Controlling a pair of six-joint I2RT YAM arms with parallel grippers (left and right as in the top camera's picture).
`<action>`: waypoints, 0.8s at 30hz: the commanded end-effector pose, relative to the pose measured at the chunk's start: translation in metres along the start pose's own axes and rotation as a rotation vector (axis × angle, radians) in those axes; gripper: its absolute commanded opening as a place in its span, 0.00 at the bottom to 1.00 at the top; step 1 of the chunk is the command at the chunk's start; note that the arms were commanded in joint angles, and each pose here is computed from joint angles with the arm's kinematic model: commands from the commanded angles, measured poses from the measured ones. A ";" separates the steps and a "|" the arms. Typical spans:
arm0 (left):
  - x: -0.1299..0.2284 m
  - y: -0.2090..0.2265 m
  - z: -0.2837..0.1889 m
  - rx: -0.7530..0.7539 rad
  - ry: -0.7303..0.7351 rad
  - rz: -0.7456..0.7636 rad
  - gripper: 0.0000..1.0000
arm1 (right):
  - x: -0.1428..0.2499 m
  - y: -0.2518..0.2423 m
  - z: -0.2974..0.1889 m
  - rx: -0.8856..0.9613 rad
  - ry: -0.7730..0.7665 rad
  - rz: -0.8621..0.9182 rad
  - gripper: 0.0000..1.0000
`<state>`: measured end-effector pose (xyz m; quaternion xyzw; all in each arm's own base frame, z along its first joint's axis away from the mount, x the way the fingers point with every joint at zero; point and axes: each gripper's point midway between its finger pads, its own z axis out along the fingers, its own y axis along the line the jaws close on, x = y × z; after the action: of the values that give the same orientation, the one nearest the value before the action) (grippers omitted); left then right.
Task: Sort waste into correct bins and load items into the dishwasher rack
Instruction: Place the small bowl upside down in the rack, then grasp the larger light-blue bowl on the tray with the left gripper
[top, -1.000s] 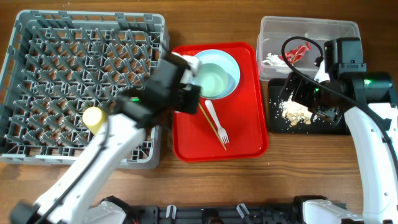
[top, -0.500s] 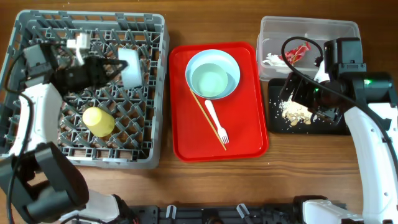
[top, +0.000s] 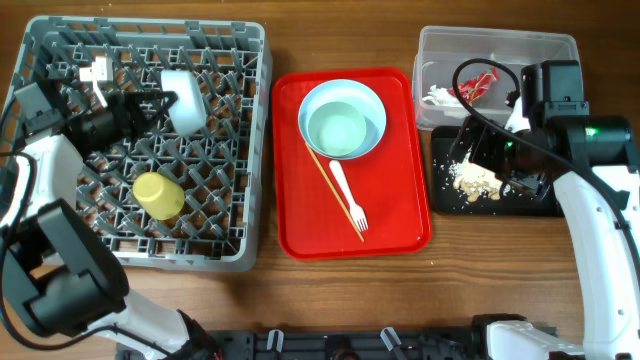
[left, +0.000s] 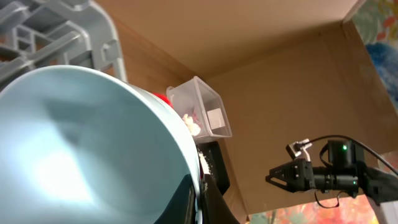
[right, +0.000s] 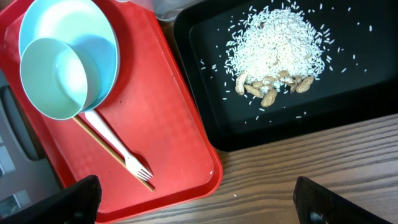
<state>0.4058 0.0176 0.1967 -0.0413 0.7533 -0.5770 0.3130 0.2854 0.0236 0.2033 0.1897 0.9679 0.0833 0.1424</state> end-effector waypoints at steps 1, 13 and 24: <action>-0.006 0.018 -0.015 0.003 -0.037 -0.032 0.04 | -0.003 0.002 -0.006 -0.012 -0.018 -0.007 1.00; -0.016 0.064 -0.116 -0.218 -0.263 -0.256 1.00 | -0.003 0.002 -0.006 -0.012 -0.018 -0.007 1.00; 0.026 -0.036 0.062 -0.620 0.080 0.312 1.00 | -0.003 0.002 -0.006 -0.012 -0.018 -0.001 1.00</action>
<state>0.3966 -0.0204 0.2194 -0.0374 0.8603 -0.3880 0.3285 0.2854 0.0236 0.2033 0.1897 0.9679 0.0833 0.1424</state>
